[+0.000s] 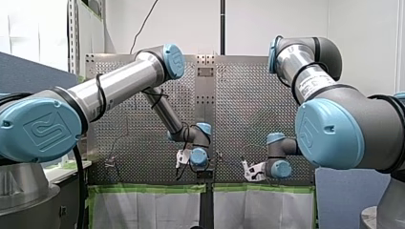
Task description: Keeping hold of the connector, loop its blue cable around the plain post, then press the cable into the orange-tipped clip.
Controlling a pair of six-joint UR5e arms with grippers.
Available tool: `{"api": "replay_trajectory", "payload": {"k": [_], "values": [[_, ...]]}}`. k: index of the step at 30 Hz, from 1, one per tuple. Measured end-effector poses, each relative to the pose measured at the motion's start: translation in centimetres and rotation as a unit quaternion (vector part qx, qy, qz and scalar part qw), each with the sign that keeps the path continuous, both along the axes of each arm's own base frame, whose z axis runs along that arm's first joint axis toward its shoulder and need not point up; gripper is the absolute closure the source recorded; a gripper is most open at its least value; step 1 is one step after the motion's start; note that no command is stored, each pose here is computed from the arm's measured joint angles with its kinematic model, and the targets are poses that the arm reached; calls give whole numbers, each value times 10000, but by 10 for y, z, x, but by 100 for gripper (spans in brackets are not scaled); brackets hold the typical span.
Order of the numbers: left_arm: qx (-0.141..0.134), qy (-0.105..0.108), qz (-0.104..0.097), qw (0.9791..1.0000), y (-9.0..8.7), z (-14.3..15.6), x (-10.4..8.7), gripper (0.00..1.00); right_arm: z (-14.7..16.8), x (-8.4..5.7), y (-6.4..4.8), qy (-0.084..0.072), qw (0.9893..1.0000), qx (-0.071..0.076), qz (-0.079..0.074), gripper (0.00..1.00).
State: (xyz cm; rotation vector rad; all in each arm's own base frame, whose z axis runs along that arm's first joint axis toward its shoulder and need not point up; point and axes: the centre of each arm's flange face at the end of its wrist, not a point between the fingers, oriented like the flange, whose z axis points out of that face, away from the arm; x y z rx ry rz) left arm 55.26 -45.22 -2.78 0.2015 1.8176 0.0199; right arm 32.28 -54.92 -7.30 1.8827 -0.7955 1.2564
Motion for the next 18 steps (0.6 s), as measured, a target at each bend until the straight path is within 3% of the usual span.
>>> {"api": "replay_trajectory", "payload": {"k": [13,15,17,18], "values": [[-25,-36,-2,10000,-2,5,6,99,7,0,-13,-28,10000,-51,-45,100],[-26,-31,-4,10000,-3,5,5,96,7,0,-14,-28,10000,-56,-45,100],[-28,-27,-8,10000,-3,5,5,82,7,0,-14,-28,10000,-63,-45,100],[-29,-26,-12,10000,-4,5,4,82,7,0,-14,-29,10000,-70,-44,100]]}}
